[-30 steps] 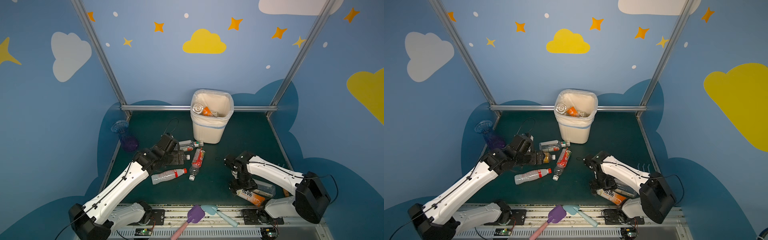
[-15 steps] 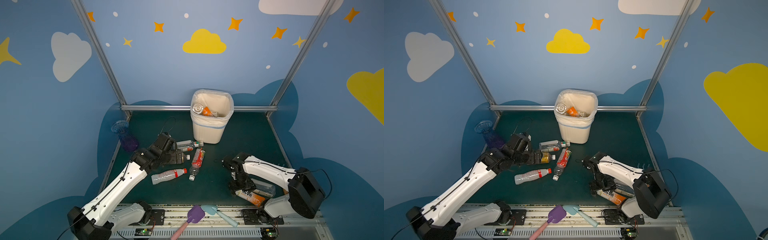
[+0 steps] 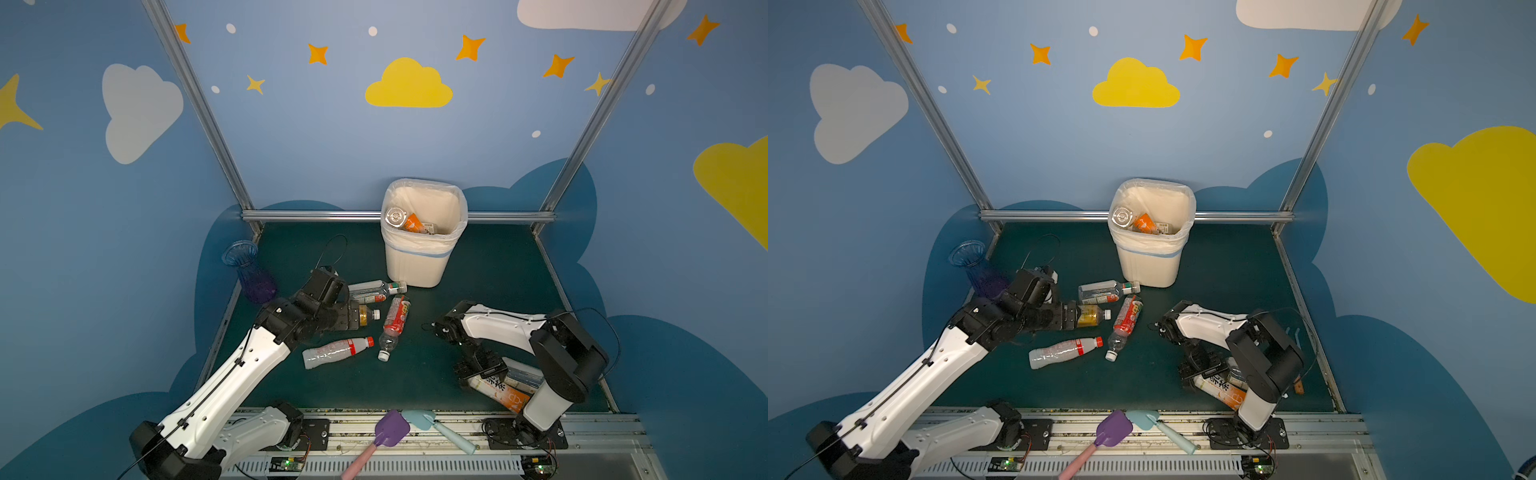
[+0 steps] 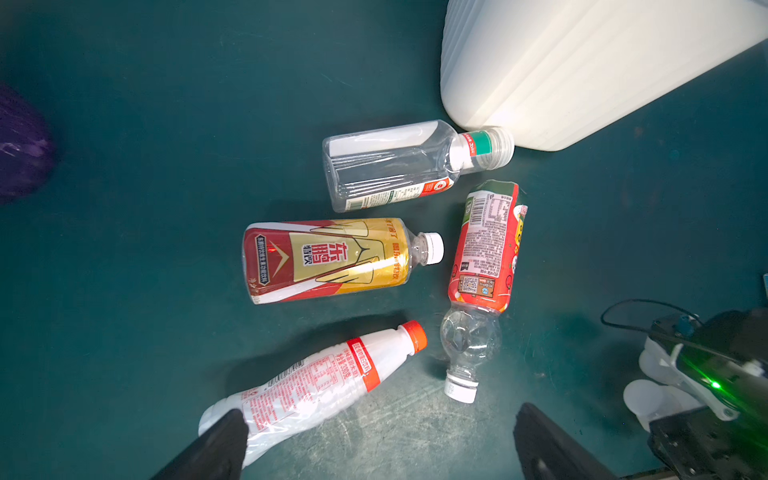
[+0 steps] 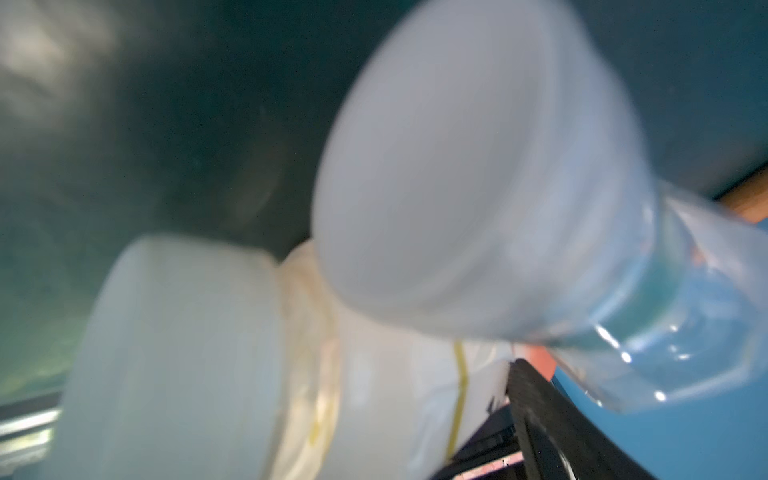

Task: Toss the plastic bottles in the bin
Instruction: 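Lift the milk-tea bottle with the right gripper and drop it into the bin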

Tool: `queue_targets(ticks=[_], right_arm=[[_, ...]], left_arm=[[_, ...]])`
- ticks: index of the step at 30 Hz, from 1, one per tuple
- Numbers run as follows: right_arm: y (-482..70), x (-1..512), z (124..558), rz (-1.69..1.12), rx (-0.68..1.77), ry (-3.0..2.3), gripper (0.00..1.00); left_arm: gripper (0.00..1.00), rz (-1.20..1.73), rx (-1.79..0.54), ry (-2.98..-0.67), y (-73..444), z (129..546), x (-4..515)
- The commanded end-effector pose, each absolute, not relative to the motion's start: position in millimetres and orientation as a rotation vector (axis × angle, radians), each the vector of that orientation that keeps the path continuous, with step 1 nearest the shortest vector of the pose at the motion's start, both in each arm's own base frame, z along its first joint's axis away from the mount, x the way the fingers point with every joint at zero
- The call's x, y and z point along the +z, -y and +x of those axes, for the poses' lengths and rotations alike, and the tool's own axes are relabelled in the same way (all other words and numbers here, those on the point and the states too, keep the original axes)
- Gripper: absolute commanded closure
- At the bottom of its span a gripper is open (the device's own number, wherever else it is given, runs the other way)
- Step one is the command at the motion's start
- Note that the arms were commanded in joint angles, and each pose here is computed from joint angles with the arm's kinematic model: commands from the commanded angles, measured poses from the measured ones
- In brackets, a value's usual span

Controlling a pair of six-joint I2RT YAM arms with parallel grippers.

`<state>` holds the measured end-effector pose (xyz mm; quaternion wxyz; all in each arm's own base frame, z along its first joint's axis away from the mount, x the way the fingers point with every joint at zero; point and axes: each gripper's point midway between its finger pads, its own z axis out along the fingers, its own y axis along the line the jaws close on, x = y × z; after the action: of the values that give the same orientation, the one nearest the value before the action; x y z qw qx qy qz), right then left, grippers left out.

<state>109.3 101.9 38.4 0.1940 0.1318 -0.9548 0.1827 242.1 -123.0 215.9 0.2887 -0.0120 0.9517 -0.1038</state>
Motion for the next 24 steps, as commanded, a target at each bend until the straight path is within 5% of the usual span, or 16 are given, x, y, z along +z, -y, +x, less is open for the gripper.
queue_targets(ticks=[1, 7, 16, 24], right_arm=[[-121, 30, 125, 0.393, 0.452, 2.747, 0.13], [-138, 22, 135, 0.398, 0.388, 2.77, 0.19], [-159, 28, 151, 0.327, 0.25, 2.87, 0.44], [-157, 63, 163, 0.249, 0.146, 3.019, 0.57]], left_arm=[[0.0, -0.029, -0.244, -2.531, 113, 237, 222], [0.0, -0.037, -0.232, -2.528, 107, 234, 224], [0.0, -0.044, -0.219, -2.528, 101, 229, 224], [0.0, -0.042, -0.215, -2.53, 99, 228, 225]])
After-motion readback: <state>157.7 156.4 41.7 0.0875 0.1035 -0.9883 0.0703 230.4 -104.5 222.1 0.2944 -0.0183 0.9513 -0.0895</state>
